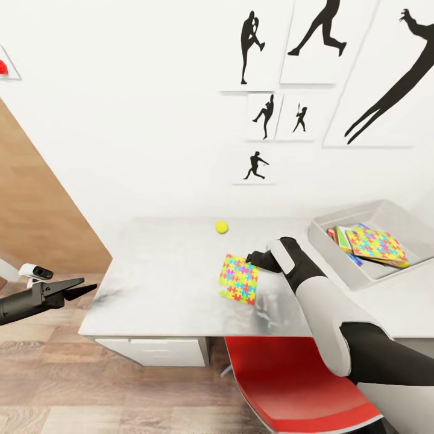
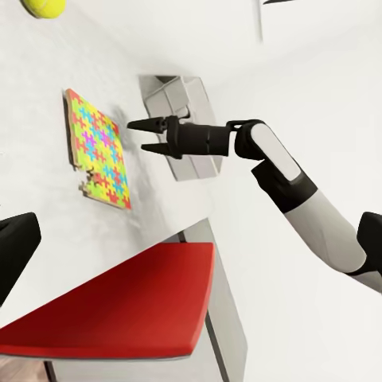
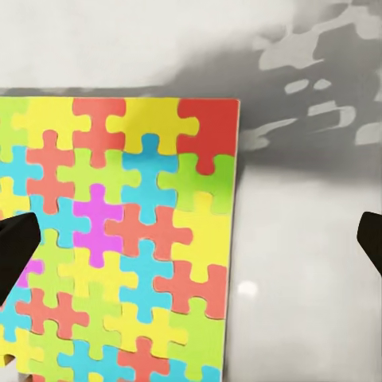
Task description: Put all the toys in the child's room - the three board games (two on the bed and one on the table), the two jigsaw puzzles on the table, and the tennis ball on the table - inside the toy box on the table in the child's room.
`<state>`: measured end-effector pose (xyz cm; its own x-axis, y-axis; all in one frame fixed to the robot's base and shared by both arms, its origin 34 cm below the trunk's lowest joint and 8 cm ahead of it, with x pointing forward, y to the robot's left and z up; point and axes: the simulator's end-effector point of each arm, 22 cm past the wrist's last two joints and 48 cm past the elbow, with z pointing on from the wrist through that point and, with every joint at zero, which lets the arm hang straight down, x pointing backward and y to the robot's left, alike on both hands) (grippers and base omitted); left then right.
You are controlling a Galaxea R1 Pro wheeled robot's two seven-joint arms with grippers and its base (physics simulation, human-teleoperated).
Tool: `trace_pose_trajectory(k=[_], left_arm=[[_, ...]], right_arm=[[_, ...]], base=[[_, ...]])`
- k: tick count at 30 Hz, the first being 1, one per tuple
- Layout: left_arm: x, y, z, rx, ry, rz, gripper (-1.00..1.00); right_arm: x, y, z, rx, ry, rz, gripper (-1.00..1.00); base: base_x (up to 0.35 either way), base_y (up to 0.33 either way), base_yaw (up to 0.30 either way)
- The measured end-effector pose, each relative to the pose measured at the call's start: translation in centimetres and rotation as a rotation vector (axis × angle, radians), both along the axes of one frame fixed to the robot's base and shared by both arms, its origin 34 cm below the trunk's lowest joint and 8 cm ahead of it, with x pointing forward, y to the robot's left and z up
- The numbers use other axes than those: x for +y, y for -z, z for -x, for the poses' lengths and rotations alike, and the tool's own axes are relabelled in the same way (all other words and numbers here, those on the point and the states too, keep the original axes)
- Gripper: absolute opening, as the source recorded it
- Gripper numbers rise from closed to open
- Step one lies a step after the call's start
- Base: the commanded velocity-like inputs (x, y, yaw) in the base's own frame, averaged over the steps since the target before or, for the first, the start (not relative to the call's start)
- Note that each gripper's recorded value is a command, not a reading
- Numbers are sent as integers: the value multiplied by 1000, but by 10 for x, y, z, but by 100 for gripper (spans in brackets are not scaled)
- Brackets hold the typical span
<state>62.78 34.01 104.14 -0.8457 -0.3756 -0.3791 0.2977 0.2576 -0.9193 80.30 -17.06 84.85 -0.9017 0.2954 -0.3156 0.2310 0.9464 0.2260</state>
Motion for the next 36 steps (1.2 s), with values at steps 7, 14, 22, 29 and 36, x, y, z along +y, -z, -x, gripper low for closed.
trace_pose_trajectory(k=[7, 14, 22, 29, 36], left_arm=[[0, 6, 0, 12, 0, 0, 100], [0, 11, -1, 22, 0, 0, 100], [0, 12, -1, 22, 0, 0, 100], [0, 12, -1, 23, 0, 0, 100], [0, 12, -1, 23, 0, 0, 100]], right_arm=[[2, 7, 1, 7, -1, -6, 100], [12, 11, 0, 0, -16, -50, 100], [11, 12, -3, -12, -15, -47, 100], [11, 13, -2, -11, -14, -48, 100], [12, 13, -2, -10, -13, -52, 100]], base=[[0, 10, 0], [0, 97, 0], [0, 11, 0], [0, 0, 0], [0, 11, 0]])
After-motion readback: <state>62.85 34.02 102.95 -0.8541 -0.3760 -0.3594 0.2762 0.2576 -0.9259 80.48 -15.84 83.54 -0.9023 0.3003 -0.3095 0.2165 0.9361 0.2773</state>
